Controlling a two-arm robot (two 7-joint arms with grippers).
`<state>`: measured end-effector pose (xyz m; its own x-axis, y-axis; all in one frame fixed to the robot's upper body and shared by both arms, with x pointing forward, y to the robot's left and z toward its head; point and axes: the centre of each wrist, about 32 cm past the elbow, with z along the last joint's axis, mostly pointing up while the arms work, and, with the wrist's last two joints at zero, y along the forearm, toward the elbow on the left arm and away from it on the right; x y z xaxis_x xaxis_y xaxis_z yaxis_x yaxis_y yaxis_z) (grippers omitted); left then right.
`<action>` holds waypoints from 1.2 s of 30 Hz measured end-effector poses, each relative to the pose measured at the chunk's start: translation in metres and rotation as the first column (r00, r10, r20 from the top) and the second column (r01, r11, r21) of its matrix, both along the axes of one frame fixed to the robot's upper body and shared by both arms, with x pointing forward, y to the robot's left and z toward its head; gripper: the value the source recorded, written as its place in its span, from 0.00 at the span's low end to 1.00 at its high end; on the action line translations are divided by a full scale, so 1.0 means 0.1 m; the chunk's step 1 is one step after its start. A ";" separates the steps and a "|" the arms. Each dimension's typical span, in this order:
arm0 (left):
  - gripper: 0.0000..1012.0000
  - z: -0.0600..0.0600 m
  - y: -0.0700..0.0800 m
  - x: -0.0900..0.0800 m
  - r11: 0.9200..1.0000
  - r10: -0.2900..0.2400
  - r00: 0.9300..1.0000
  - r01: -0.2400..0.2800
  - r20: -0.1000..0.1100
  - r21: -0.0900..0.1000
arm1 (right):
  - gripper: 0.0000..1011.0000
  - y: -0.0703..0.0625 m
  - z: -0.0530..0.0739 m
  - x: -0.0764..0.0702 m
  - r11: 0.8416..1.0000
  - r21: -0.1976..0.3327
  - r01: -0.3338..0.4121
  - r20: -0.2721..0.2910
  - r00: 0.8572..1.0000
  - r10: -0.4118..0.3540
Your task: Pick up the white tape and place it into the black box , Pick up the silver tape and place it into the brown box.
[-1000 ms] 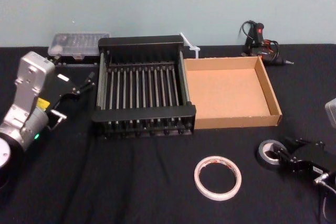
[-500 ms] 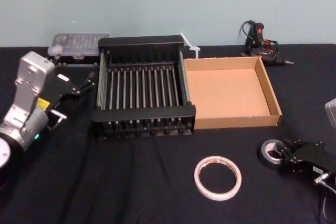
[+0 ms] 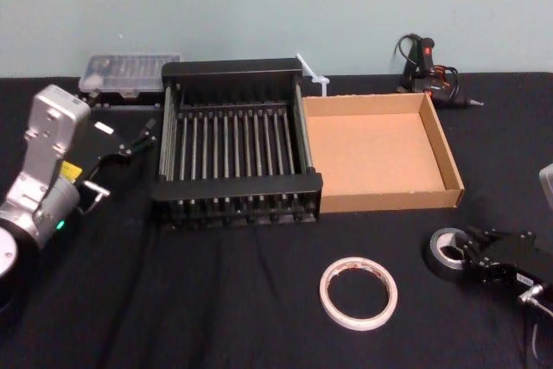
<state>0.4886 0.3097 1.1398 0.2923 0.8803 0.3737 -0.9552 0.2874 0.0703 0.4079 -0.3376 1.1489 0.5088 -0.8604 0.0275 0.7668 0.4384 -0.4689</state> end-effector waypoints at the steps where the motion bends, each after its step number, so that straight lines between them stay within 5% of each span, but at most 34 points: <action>1: 0.99 0.00 0.00 0.00 1.000 0.000 1.000 0.000 0.000 0.000 | 0.16 0.00 0.00 0.00 1.000 0.002 -0.002 0.002 1.000 0.002; 21: 0.99 0.00 0.00 0.00 1.000 0.000 1.000 0.000 0.000 0.000 | 0.16 -0.03 0.15 0.00 0.998 0.063 -0.020 0.049 0.999 0.016; 36: 0.99 0.00 0.00 0.00 1.000 0.000 1.000 0.000 0.000 0.000 | 0.16 -0.01 0.20 0.26 0.997 0.071 0.027 0.116 0.993 -0.035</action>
<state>0.4886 0.3097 1.1398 0.2922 0.8803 0.3737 -0.9553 0.2873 0.0702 0.4337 -0.3386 1.1689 0.4783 -0.8778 0.0253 0.8284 0.4414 -0.3449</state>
